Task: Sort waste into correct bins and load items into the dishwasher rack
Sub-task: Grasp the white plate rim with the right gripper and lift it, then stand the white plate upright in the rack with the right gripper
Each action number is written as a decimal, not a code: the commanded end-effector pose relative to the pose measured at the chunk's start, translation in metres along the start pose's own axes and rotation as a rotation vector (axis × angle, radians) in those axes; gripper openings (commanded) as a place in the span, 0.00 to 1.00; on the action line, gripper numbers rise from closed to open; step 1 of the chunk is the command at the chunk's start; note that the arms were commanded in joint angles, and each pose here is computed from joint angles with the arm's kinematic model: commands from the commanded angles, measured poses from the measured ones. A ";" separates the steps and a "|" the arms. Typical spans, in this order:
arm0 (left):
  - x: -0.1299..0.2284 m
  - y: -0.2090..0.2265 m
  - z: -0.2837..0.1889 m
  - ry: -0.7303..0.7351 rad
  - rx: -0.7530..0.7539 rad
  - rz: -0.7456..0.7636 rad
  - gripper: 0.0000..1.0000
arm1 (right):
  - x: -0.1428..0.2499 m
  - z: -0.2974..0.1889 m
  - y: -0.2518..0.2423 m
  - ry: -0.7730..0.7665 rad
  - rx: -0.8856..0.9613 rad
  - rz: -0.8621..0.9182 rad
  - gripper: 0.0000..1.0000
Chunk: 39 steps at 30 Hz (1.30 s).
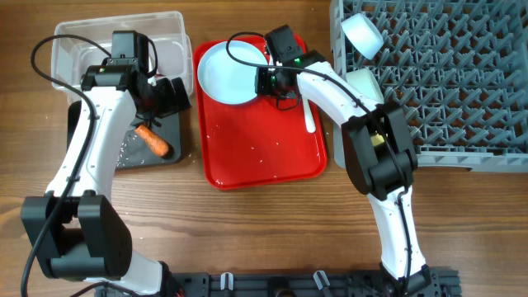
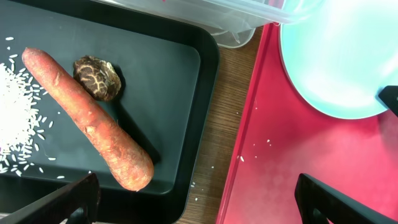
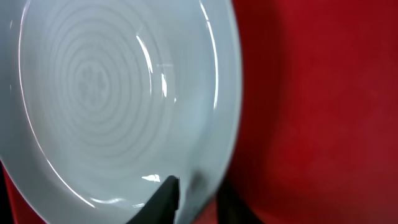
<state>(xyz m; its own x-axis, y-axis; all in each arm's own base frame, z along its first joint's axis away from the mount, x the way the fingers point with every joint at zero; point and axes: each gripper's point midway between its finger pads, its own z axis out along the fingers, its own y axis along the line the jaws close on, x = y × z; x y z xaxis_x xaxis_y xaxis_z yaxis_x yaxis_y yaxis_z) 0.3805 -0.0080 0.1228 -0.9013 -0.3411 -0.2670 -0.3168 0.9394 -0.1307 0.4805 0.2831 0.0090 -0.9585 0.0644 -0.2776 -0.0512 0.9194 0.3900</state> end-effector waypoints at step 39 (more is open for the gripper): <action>-0.006 0.001 -0.010 -0.033 0.005 -0.010 1.00 | -0.084 -0.412 -0.290 -0.175 1.307 -0.320 0.04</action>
<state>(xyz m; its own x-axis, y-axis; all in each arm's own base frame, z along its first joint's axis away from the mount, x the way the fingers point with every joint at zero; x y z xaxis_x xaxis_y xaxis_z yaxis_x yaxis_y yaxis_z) 0.3805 -0.0080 0.1226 -0.9014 -0.3411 -0.2667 -0.3169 0.9394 -0.1306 0.4485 -0.1481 0.3055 -0.8664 -0.2268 -0.4448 0.2246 0.6186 -0.7529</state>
